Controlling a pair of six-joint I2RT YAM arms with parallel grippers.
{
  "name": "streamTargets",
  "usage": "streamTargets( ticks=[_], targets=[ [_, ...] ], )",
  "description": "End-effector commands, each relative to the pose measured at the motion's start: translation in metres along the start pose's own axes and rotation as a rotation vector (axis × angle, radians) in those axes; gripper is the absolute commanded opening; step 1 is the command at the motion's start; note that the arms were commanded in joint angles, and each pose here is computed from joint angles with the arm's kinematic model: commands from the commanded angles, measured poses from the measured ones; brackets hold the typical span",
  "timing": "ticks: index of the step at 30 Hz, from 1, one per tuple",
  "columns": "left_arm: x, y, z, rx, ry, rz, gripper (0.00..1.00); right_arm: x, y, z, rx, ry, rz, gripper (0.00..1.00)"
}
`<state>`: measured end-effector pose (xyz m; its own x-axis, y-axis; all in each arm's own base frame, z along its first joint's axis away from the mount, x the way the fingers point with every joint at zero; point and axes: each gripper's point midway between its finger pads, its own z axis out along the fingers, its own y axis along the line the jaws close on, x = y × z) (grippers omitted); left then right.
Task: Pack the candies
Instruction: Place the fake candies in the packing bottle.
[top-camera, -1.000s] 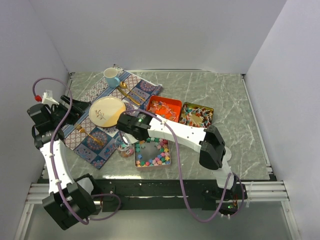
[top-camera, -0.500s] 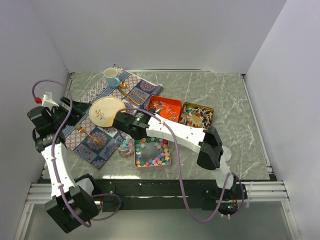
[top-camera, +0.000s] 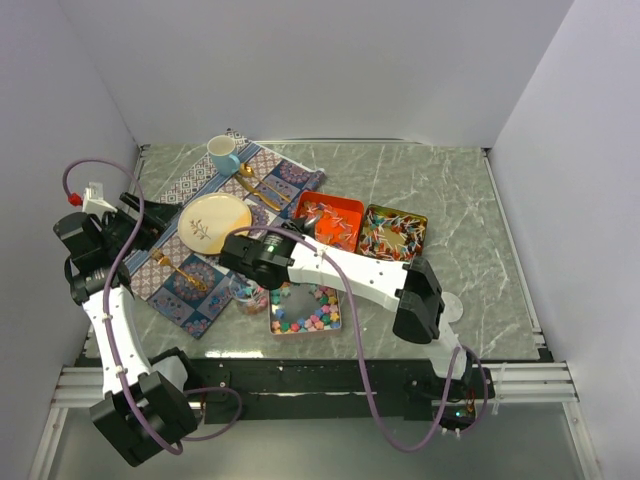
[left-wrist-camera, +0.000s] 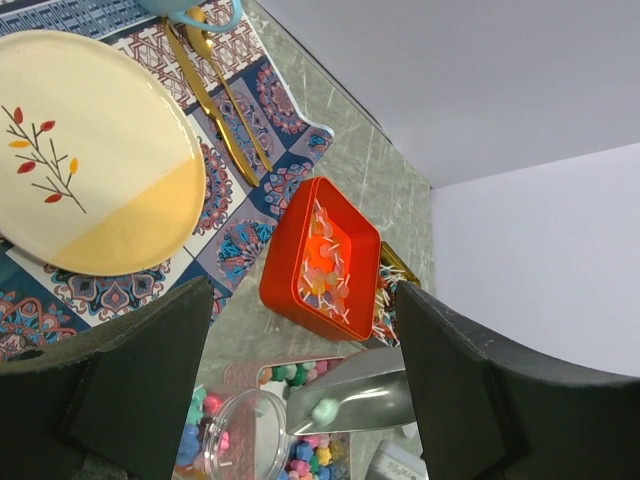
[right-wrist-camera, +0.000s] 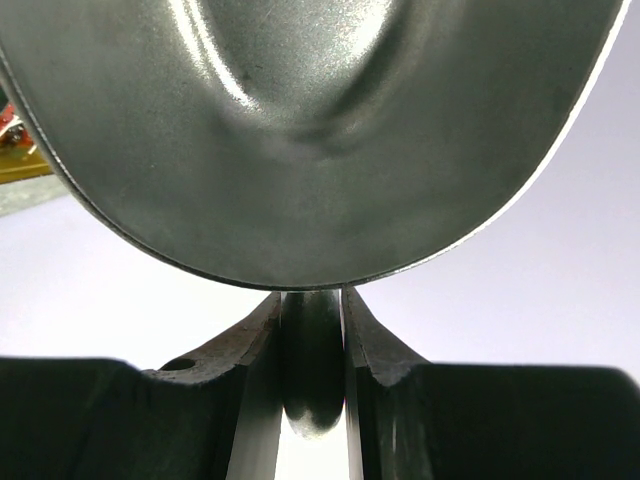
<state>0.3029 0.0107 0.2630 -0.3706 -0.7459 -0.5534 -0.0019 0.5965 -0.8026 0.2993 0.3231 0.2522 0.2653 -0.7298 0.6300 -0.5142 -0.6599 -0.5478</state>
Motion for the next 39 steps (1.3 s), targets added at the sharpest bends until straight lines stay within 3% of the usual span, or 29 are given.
streamTargets(
  ticks=[1, 9, 14, 23, 29, 39],
  targets=[
    [-0.005, -0.014, -0.005, 0.048, -0.023, 0.039, 0.8, 0.012, 0.001, -0.01, -0.008, 0.053, -0.217, 0.0],
    [-0.007, -0.011, -0.002, 0.04, -0.022, 0.032, 0.8, 0.012, -0.004, -0.013, -0.003, 0.051, -0.212, 0.0],
    [-0.009, -0.021, -0.001, 0.079, 0.02, 0.029, 0.8, 0.021, -0.021, -0.016, -0.016, -0.08, -0.03, 0.0],
    [0.015, -0.075, -0.008, 0.373, 0.307, -0.002, 0.81, 0.028, -0.018, 0.014, -0.101, -0.309, 0.418, 0.0],
    [0.051, -0.086, 0.018, 0.37, 0.491, 0.045, 0.77, 0.021, -0.045, 0.016, -0.049, -0.407, 0.581, 0.0],
    [0.05, -0.064, 0.05, 0.317, 0.483, 0.019, 0.7, 0.026, -0.043, 0.003, -0.056, -0.48, 0.676, 0.0]
  ],
)
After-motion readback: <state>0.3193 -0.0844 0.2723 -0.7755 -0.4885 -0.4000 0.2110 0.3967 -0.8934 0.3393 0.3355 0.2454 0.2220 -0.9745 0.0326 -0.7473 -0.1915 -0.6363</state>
